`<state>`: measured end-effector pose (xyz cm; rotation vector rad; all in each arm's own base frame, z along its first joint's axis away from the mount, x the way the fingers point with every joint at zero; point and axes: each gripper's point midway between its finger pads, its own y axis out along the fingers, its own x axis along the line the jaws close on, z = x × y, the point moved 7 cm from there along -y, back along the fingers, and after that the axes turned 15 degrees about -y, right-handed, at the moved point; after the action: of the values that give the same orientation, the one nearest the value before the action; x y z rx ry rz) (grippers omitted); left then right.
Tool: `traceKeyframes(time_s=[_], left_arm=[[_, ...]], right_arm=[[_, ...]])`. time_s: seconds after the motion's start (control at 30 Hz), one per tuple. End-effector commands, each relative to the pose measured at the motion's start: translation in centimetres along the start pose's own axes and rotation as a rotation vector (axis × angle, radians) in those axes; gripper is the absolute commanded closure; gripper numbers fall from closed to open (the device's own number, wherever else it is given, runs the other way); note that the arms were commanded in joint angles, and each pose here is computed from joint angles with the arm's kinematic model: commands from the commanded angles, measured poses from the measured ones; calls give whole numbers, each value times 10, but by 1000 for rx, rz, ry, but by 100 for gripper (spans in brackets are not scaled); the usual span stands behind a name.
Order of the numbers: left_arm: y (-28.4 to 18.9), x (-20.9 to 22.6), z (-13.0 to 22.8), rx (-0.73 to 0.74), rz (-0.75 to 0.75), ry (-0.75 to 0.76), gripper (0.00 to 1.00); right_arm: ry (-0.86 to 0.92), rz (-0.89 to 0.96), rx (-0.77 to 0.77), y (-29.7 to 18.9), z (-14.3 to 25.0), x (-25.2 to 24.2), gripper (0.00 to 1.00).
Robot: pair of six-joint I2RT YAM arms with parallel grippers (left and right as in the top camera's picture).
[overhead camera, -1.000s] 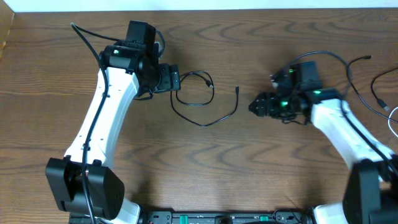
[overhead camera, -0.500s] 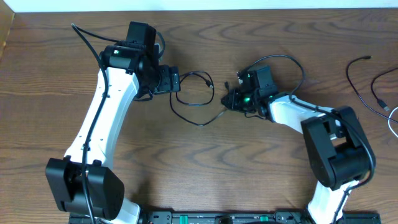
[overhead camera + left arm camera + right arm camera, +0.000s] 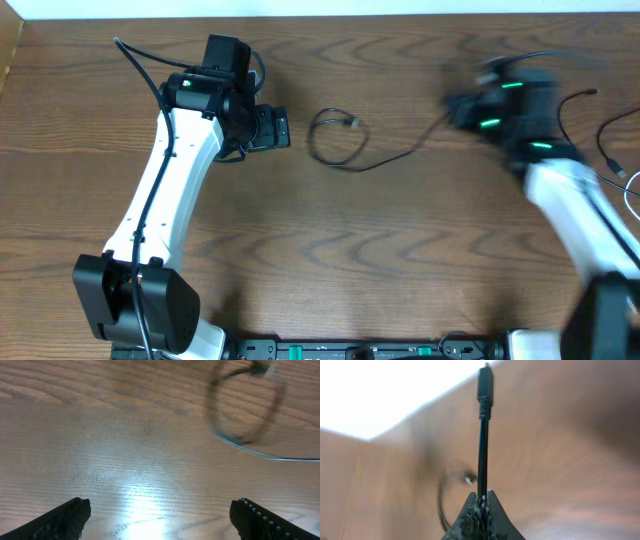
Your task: Untangle cables
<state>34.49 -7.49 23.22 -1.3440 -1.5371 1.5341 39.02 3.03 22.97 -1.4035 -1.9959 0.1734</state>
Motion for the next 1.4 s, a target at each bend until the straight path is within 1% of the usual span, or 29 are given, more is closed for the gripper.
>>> traceKeyframes(time_s=[0.0,0.03,0.13,0.2,0.23,0.27,0.3,0.4,0.5,0.63,0.73,0.77,0.87,0.93,0.97,1.0,1.03,1.07,1.1,1.13,1.17,1.2,1.3,1.37], left_arm=[[-3,2,-1,-11,-6,6,6],[-3,2,-1,-11,-6,6,6],[-3,2,-1,-10,-6,6,6],[-3,2,-1,-10,-5,6,6],[-3,2,-1,-10,-6,6,6],[-3,2,-1,-10,-6,6,6],[-3,2,-1,-9,-6,6,6],[-3,2,0,-2,-7,5,6],[-3,2,0,-2,-7,5,6],[-3,2,0,-2,-7,5,6],[-3,2,0,-3,-7,5,6],[-3,2,0,-3,-7,5,6],[-3,2,0,-3,-6,5,6],[-3,2,0,-2,-7,5,6],[-3,2,0,-2,-7,5,6],[-3,2,0,-2,-7,5,6],[-3,2,1,-1,-7,5,6],[-3,2,1,-1,-7,5,6],[-3,2,1,-1,-7,5,6],[-3,2,0,-2,-7,5,6],[-3,2,0,-2,-7,5,6],[-3,2,0,-2,-7,6,6],[-3,2,0,-2,-6,6,6],[-3,0,-2,-15,2,9,6]], right_arm=[[-20,201,-269,-82,-60,-33,99],[-8,289,-347,-109,-72,-47,99],[22,462,-489,-170,-87,-77,99],[71,552,-503,-195,-82,-99,99],[94,581,-492,-199,-78,-106,99],[138,638,-464,-203,-70,-118,99],[198,766,-394,-208,-53,-139,99],[162,876,-288,-205,-39,-158,99],[185,945,-214,-201,-31,-173,99],[196,971,-102,-196,-40,-186,99],[220,987,13,-196,-59,-194,99],[238,985,80,-196,-68,-198,99],[271,979,155,-190,-78,-208,99],[281,980,179,-185,-77,-214,99],[285,979,187,-182,-76,-219,96],[290,976,197,-179,-73,-222,78],[295,952,200,-176,-72,-222,55],[297,932,198,-174,-72,-220,46],[302,881,196,-170,-72,-217,34],[293,815,203,-164,-72,-212,30],[283,778,210,-161,-72,-209,29],[276,699,230,-154,-70,-200,28],[235,551,306,-136,-62,-176,27],[150,424,421,-115,-50,-145,26]])
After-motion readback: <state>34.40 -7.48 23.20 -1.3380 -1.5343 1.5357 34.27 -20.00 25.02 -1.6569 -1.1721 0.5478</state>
